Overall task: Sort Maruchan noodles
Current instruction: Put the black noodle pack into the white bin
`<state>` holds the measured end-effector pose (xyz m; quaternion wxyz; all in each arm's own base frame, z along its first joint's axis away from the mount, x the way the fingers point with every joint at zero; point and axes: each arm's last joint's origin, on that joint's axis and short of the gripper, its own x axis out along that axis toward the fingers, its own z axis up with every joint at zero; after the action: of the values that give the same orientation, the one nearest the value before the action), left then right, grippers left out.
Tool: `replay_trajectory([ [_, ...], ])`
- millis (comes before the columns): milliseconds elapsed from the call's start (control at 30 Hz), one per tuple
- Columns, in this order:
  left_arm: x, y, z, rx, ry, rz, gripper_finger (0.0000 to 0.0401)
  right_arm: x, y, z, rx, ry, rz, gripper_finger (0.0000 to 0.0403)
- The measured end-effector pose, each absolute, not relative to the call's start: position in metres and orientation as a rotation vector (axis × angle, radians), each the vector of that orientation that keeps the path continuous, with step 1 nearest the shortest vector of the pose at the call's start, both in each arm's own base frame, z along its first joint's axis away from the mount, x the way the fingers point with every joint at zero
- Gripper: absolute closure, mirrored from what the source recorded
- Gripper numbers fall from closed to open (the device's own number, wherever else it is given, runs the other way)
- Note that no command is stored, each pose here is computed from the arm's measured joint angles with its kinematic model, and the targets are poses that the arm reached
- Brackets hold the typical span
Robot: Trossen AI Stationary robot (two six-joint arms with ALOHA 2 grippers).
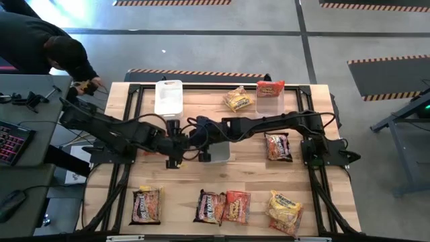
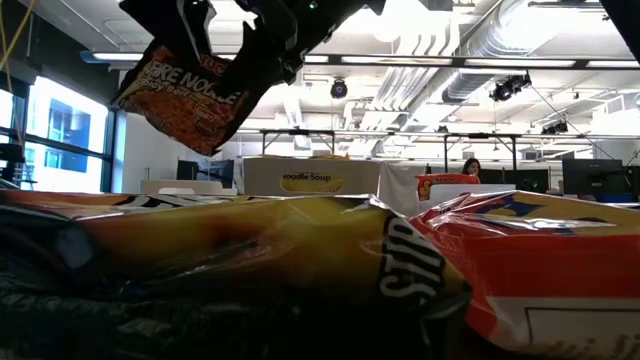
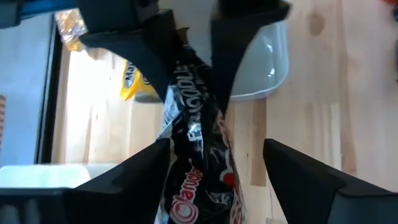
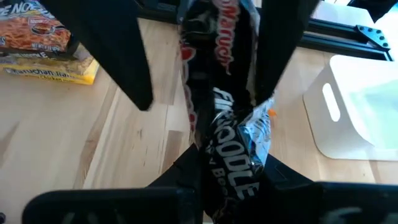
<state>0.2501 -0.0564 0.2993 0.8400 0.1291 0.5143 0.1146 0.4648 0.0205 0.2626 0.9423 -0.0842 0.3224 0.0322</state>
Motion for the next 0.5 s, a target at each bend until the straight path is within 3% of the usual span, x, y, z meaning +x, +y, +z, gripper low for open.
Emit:
replay_trajectory([
  [267,0.246,-0.057,0.299,0.259,1.097,0.284,0.0206,0.466,0.023,0.263,-0.174,0.641,0.077,0.0350],
  [500,0.244,-0.067,0.324,0.209,1.052,0.261,0.0179,0.466,0.025,0.265,-0.172,0.632,0.103,0.0350],
])
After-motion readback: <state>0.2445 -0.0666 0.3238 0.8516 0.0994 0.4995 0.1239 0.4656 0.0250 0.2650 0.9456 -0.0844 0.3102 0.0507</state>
